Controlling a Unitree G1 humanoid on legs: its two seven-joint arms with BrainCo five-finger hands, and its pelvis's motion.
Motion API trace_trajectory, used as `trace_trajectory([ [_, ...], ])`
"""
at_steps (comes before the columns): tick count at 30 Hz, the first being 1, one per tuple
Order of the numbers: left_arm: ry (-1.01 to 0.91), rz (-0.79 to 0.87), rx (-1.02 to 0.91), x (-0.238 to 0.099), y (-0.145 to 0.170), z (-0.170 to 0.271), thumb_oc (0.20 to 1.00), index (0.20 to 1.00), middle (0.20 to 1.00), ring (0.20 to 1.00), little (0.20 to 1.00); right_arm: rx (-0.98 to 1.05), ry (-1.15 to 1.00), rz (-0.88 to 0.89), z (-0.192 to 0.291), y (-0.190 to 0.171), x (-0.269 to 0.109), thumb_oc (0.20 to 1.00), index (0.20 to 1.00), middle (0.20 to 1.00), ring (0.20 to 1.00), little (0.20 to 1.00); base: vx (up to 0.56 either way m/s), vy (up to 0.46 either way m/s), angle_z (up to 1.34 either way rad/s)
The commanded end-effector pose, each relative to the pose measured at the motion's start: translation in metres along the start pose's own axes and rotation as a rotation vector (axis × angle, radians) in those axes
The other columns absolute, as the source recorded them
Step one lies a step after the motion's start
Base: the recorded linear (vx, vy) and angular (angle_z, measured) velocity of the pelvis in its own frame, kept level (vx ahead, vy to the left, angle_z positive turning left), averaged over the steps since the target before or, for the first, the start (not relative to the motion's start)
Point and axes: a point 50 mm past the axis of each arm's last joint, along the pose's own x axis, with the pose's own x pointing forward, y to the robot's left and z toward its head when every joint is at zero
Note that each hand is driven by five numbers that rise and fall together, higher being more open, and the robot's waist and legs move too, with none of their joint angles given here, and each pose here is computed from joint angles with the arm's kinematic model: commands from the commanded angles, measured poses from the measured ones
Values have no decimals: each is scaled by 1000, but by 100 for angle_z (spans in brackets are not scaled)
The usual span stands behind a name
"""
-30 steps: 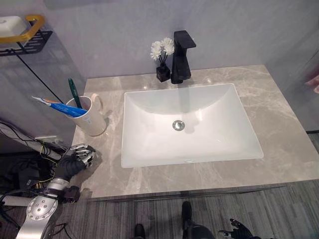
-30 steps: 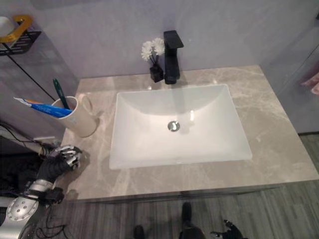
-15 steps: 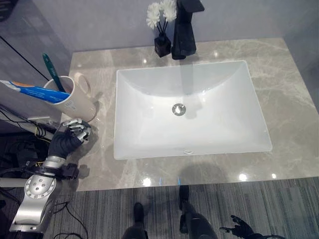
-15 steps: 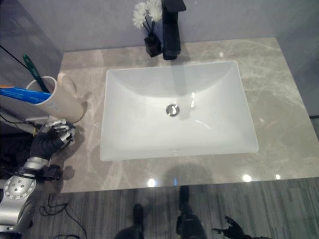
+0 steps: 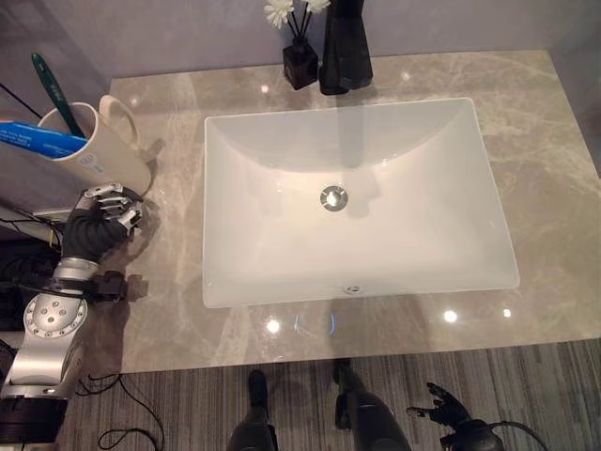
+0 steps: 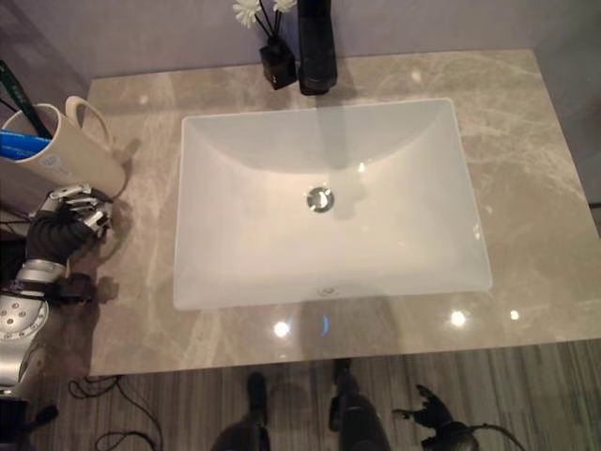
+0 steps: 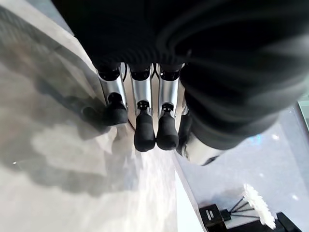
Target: Put brush and paste in cup on sink, flatten towel.
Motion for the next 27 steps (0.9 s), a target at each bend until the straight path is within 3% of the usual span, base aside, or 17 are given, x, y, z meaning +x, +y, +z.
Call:
trace_trajectory([
  [1, -37, -6, 42, -2, 6, 10, 200, 200, 200, 200, 200, 14, 4, 9, -4, 3, -2, 1000, 1000, 1000, 1000, 1000, 37, -19, 1],
  [8, 2, -43, 27, -19, 5, 4, 200, 200, 200, 200, 200, 7, 64, 8, -18, 4, -5, 1000, 1000, 1000, 1000, 1000, 5, -3, 1],
  [17, 43, 26, 55, -32, 23, -2, 200, 200, 200, 200, 200, 2, 55, 5, -18, 1, -6, 1000, 1000, 1000, 1000, 1000, -14, 2, 4],
  [27, 12, 140, 147, -12, 54, 10, 200, 200, 200, 200, 200, -28, 20, 6, -10, -6, -5, 1000, 1000, 1000, 1000, 1000, -39, 5, 1],
])
